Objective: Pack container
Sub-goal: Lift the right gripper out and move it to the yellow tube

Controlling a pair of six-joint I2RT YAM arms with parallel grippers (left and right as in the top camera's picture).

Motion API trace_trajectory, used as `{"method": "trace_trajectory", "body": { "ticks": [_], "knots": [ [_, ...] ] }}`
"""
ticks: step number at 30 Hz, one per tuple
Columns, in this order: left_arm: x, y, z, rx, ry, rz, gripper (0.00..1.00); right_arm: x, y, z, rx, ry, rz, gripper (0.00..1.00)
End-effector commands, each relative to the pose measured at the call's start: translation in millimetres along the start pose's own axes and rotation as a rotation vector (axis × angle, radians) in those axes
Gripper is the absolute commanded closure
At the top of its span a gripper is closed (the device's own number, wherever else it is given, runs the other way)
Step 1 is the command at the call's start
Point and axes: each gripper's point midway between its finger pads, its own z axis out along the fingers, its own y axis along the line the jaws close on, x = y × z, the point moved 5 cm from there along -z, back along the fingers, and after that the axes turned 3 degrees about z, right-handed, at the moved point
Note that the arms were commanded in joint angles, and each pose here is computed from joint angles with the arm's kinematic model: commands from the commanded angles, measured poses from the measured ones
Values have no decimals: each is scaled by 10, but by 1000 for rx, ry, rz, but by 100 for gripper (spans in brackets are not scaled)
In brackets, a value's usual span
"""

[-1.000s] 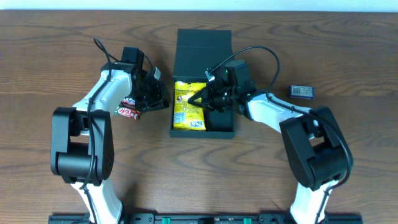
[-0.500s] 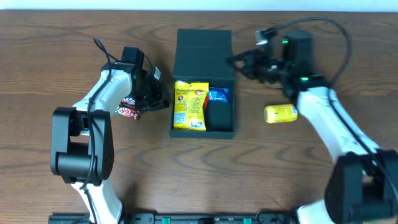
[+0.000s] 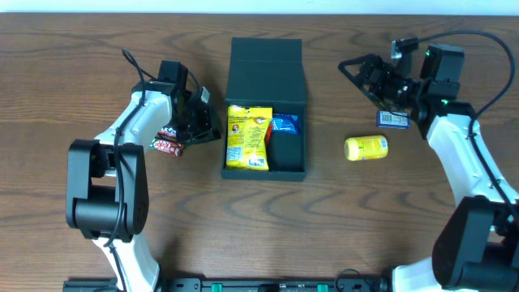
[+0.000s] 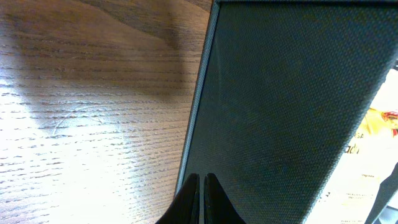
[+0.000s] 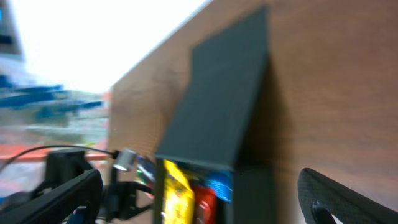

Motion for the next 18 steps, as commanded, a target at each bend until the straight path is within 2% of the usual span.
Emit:
{"method": "trace_trajectory", "body": {
  "ticks": [1, 3, 7, 13, 18],
  "knots": [
    [9, 27, 16, -6, 5, -11, 94, 2, -261, -30, 176, -36, -20, 1],
    [9, 27, 16, -6, 5, -11, 94, 95, -504, -128, 377, -21, 39, 1],
    [9, 27, 16, -6, 5, -11, 94, 122, -608, -441, 691, 7, 15, 1],
    [4, 27, 16, -5, 3, -9, 94, 262, -694, -654, 935, 74, -50, 1],
    [-16, 20, 17, -2, -7, -3, 94, 422, -815, -586, 978, 135, -106, 1]
  ]
}}
